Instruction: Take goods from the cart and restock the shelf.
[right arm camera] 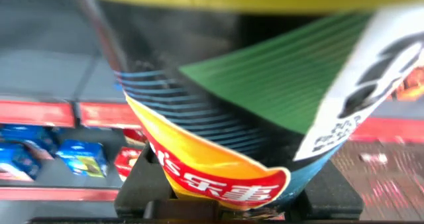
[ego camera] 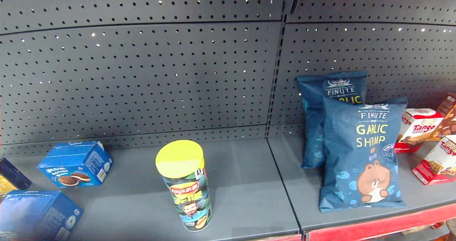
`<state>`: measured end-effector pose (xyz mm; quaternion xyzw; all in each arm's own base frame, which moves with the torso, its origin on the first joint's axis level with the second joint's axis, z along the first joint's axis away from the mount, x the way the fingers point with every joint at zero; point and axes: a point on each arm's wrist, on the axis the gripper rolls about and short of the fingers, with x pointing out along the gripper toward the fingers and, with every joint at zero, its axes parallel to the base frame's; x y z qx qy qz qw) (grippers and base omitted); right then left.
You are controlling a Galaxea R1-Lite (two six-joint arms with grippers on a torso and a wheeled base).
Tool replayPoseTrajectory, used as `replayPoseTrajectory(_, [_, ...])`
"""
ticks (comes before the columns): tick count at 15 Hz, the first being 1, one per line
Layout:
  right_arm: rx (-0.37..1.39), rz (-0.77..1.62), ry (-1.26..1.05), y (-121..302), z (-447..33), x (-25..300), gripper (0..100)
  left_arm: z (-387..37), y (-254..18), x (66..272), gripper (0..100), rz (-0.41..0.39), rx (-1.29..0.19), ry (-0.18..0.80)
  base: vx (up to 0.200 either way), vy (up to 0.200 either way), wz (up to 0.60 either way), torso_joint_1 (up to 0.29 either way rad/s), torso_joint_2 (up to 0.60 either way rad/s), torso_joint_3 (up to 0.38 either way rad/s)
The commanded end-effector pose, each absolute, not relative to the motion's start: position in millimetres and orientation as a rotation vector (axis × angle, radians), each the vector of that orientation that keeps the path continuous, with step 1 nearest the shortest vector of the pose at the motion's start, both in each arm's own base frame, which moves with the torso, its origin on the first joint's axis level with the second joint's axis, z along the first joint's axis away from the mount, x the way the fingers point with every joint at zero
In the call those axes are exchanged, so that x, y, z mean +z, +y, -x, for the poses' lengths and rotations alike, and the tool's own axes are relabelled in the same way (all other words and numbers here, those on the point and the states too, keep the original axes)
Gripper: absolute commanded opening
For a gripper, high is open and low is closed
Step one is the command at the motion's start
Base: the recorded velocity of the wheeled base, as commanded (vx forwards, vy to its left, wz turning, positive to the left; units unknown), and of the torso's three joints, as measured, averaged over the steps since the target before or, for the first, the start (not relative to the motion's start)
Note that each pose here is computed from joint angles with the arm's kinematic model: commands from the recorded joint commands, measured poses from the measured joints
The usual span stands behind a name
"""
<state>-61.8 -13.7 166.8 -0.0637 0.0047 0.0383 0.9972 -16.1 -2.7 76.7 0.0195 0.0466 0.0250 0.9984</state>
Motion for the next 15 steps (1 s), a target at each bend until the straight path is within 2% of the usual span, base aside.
replayPoseTrajectory(1, [0.132,0.126,-0.005,-14,60,185,0,16,-3,77,100,-0.039,0.05,0.101,0.0,0.0,0.0,0.0,0.0,0.0])
replayPoseTrajectory(3, [0.22,0.123,-0.001,-11,52,201,0,16,-3,77,100,-0.039,0.05,0.101,0.0,0.0,0.0,0.0,0.0,0.0])
replayPoseTrajectory(6, [0.481,0.082,0.019,1,14,223,0,16,-3,77,100,-0.039,0.05,0.101,0.0,0.0,0.0,0.0,0.0,0.0])
replayPoseTrajectory(8, [0.496,0.058,0.06,8,-9,230,0,16,-3,77,100,-0.039,0.05,0.101,0.0,0.0,0.0,0.0,0.0,0.0])
replayPoseTrajectory(12, [0.345,0.078,0.155,9,-29,227,0,16,-3,77,100,-0.039,0.05,0.101,0.0,0.0,0.0,0.0,0.0,0.0])
replayPoseTrajectory(15, [0.388,0.079,0.162,11,-28,224,0,16,-3,77,100,-0.039,0.05,0.101,0.0,0.0,0.6,0.004,0.0,0.004])
